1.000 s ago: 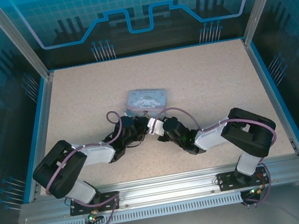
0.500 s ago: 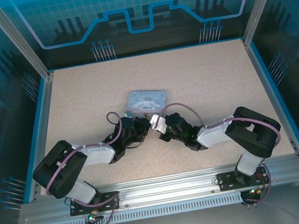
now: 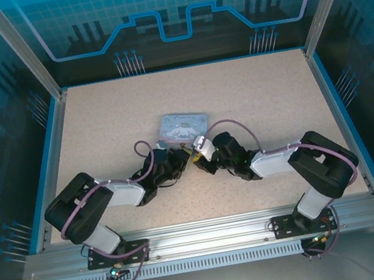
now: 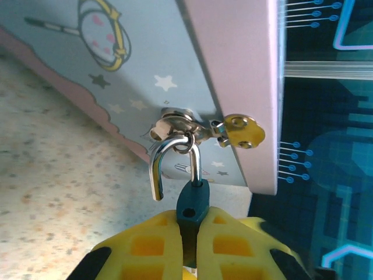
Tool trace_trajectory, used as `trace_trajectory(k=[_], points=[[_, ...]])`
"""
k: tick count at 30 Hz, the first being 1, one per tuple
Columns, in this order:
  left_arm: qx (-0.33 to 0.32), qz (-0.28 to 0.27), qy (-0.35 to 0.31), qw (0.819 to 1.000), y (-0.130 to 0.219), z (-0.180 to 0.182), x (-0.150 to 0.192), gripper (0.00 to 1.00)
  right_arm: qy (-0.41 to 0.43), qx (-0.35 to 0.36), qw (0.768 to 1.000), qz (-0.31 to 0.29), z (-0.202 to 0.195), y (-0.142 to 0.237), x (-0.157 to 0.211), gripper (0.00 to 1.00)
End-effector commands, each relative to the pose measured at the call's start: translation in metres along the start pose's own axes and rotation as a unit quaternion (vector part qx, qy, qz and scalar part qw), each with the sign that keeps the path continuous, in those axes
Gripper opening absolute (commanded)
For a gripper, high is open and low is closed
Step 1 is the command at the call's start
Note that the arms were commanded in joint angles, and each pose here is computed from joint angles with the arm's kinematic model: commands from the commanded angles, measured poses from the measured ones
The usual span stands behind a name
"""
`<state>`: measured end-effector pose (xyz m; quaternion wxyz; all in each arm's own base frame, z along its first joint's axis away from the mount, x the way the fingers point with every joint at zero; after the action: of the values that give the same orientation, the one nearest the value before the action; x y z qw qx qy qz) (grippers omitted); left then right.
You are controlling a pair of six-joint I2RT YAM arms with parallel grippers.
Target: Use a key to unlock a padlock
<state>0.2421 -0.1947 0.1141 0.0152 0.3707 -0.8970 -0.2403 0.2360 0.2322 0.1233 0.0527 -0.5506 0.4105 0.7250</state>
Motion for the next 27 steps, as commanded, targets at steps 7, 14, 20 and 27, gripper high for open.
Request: trace_trajectory(k=[7, 14, 20, 27], points=[[-0.046, -0.016, -0.023, 0.999, 0.0, 0.025, -0.001, 0.0, -0.02, 0.042, 0.999, -0.006, -0.012, 0.027, 0.002, 0.5], [-0.068, -0.012, -0.008, 0.998, -0.006, 0.045, 0.003, 0.01, -0.09, 0.057, 0.994, -0.002, -0.031, 0.046, -0.026, 0.63], [-0.073, -0.015, -0.005, 0.997, -0.004, 0.05, 0.004, 0.3, -0.166, 0.068, 0.983, 0.044, -0.051, 0.041, -0.038, 0.74], [-0.084, -0.022, -0.017, 0.996, 0.019, 0.045, 0.004, 0.66, -0.267, 0.068, 0.959, 0.061, -0.073, 0.041, -0.05, 0.86]])
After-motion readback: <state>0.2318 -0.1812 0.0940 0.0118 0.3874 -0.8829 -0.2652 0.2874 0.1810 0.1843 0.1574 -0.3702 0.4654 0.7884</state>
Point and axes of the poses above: each hand's point on the last joint's axis, 136 mm out from that joint toward the fingers, its own y axis back along the fingers, its own z axis along the line the jaws close on, x = y × z, the point moved 10 cm from there along y, back along the fingers, and after that the axes turned 6 degrees about -y, right-handed, at the moved point
